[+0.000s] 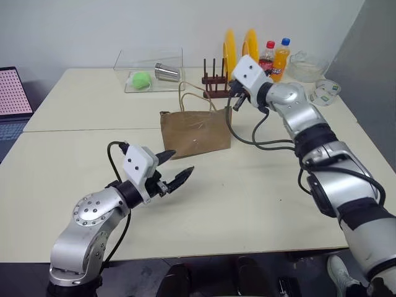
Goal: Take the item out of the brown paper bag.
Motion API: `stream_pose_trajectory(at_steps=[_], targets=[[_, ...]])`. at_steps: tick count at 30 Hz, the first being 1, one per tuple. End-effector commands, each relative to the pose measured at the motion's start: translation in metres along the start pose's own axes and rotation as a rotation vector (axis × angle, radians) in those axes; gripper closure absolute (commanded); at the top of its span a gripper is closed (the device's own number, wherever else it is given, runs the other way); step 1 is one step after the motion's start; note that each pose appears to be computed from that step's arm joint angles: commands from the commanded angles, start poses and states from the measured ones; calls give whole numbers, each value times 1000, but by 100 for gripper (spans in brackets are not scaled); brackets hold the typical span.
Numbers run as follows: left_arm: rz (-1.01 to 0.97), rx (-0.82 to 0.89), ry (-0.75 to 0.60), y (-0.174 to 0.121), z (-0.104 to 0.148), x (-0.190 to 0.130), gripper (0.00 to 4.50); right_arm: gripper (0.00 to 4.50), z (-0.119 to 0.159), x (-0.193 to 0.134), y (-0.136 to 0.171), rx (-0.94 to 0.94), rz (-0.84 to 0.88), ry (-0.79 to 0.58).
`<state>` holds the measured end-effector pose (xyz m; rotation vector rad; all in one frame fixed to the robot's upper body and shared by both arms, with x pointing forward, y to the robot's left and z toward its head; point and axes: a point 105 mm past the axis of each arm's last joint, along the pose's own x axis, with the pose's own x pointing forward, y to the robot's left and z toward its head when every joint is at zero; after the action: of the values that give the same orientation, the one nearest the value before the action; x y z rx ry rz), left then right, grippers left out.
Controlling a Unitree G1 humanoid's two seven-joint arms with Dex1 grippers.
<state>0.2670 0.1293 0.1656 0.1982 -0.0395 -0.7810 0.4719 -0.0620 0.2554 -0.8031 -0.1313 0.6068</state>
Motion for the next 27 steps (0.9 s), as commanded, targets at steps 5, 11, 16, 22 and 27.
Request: stream_pose_trajectory(at_steps=[5,11,16,22,27], targets=[[-51,72,-20,-9,4,-3,101,447,5,5,25,-60,193,8],[-69,87,1,-9,-5,-10,101,447,4,-5,50,-68,433,-37],[-85,95,-2,-6,-8,-13,101,447,-2,-20,70,-90,625,-65],[-127,110,-14,-8,-4,-23,101,447,-8,-30,76,-107,676,-82],[-146,111,9,-3,-3,-35,101,447,-4,-44,82,-116,759,-115]])
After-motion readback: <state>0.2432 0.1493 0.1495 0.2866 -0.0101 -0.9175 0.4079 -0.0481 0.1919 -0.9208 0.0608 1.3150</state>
